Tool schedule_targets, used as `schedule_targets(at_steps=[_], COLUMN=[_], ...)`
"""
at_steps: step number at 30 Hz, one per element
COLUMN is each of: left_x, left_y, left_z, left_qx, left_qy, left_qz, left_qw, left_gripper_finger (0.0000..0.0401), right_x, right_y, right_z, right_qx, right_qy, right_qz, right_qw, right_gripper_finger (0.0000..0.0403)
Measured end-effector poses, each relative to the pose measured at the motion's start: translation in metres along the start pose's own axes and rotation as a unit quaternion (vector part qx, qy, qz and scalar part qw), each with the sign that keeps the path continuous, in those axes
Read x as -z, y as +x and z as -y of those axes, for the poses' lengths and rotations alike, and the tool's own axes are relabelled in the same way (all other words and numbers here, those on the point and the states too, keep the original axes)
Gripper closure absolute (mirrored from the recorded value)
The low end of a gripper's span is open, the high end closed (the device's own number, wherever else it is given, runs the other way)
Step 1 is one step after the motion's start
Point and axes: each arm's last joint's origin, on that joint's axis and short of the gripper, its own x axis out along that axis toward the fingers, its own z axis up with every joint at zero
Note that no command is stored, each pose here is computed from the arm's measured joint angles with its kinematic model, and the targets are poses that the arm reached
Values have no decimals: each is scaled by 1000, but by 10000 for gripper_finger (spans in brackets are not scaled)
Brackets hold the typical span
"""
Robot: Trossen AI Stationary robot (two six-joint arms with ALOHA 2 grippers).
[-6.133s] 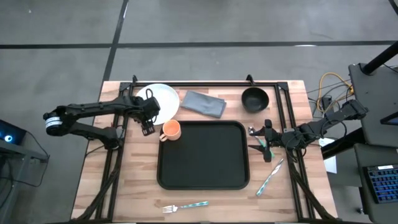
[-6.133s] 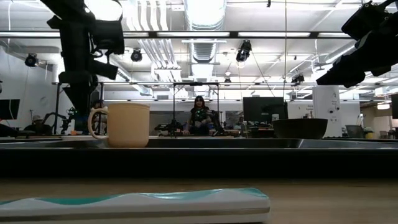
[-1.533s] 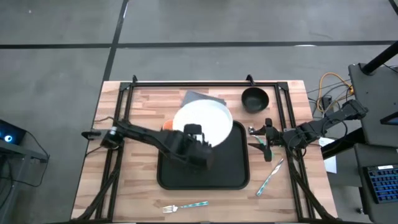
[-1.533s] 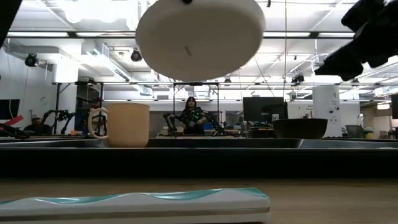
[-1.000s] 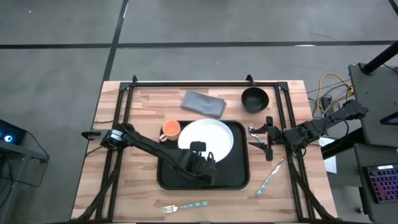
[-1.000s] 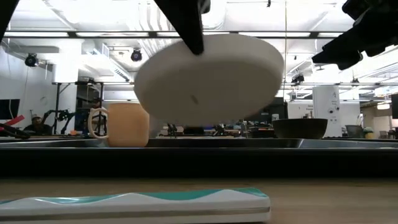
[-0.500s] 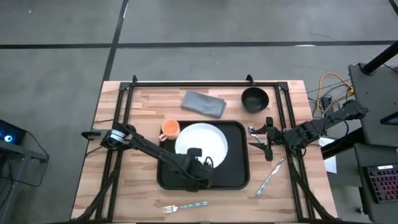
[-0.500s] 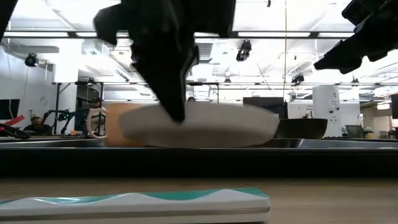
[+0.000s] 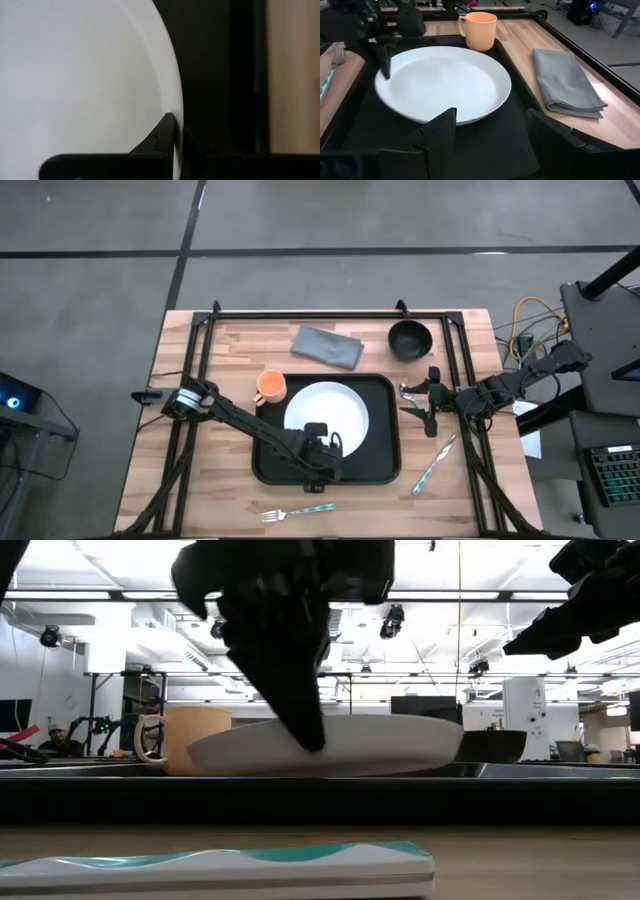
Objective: Set up tray
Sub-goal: Put the white plate on the black serving tray to the bottom of the orange mug
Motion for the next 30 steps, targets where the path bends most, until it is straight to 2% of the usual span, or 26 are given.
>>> schedule_targets(at_steps=[5, 18, 30], left_x=[-4, 7, 13], left_y=[-1, 6, 17], left_z=[5, 4, 4], left_qx=[28, 24, 31], left_qy=[-1, -22, -34], left_qz=[19, -10, -2], left_qw=[999, 999, 999], left_gripper_finger=[400, 401, 401], right_x=[0, 0, -1], right_y=[0, 0, 0], right_z=[0, 0, 0], right_qx=[0, 0, -1], right_qy=[-2, -1, -1], right_qz=[0, 0, 1], right_qw=[1000, 1000, 1000], right_gripper_finger=[174, 174, 174])
